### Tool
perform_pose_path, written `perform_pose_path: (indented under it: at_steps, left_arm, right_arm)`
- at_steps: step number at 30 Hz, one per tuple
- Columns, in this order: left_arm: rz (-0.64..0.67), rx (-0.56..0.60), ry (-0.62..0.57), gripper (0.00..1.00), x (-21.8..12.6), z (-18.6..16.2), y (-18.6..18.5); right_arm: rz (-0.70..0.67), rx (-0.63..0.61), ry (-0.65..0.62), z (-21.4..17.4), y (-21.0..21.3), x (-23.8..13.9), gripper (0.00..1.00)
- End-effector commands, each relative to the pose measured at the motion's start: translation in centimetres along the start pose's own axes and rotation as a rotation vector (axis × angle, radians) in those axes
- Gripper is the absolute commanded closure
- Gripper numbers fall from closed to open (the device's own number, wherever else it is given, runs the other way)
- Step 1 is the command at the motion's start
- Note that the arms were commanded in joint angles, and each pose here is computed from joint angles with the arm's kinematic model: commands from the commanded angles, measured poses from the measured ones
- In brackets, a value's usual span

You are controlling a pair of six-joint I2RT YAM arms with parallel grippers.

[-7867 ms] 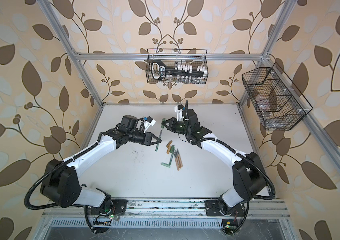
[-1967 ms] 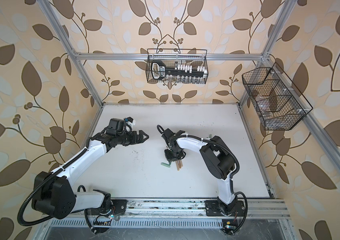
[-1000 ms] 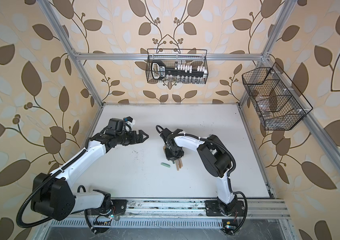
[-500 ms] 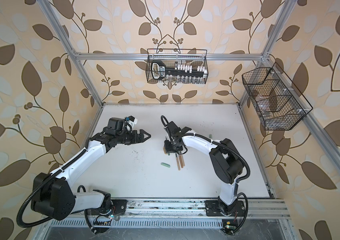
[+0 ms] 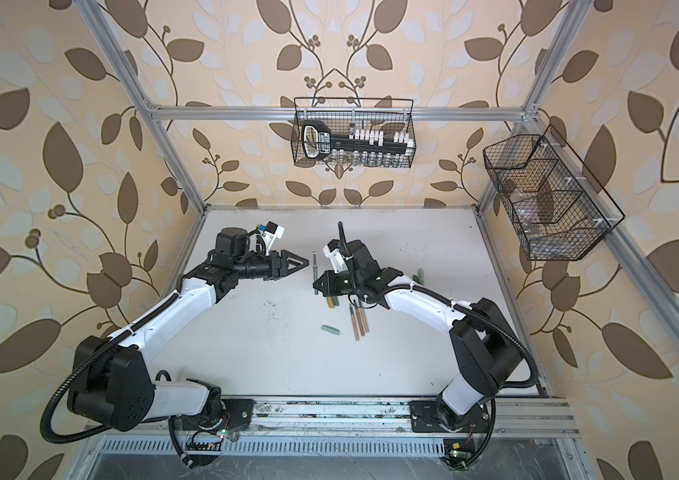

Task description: Insert the pens into the pen caps

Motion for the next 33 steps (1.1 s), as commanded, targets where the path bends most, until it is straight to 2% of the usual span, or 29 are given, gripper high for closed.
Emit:
perform_pose_path:
  at_steps: [1,8,11,17,21,23,25,28,33]
  left_arm:
    - [-0.091,0.054,-0.019,0.5,0.0,1.3,-1.5]
    - [-0.106,0.063,-0.016,0.66,0.2,1.2,-1.8]
    - [-0.108,0.064,-0.026,0.8,0.2,1.2,-1.9]
    - [-0.097,0.075,-0.065,0.98,0.0,1.3,-2.0]
    - [-0.079,0.078,-0.078,1.0,0.0,1.3,-1.9]
    - [-0.062,0.076,-0.079,1.0,-0.1,1.1,-1.7]
    - [-0.007,0.078,-0.053,1.0,-0.2,0.9,-1.5]
    - [0.087,0.068,0.002,1.0,-0.5,0.4,-0.9]
    - [0.203,0.04,0.053,1.0,-1.3,-0.5,-0.3]
  right_arm:
    - [0.159,-0.034,-0.071,0.9,2.5,-0.9,0.93]
    - [0.239,-0.035,-0.115,1.4,3.9,-1.4,0.93]
    - [0.257,-0.034,-0.12,1.4,4.4,-1.4,0.93]
    - [0.271,-0.034,-0.127,1.4,4.9,-1.5,0.93]
    - [0.265,-0.031,-0.129,1.4,4.9,-1.8,0.91]
    - [0.249,-0.023,-0.123,1.4,4.6,-2.0,0.83]
    - [0.179,0.001,-0.115,1.5,3.7,-2.2,0.73]
    - [0.044,0.03,-0.091,1.5,1.9,-2.3,0.68]
    - [-0.187,0.088,-0.005,1.4,-2.1,-1.7,0.65]
Point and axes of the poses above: each gripper's point midway between its finger pads, its own x axis out along the fingers, its own y axis along the line the jaws close on, z = x × y, the point moved 10 cm from there along -x, back along the fingers, and after that the axes turned 6 degrees about x, right-handed, at the moved point
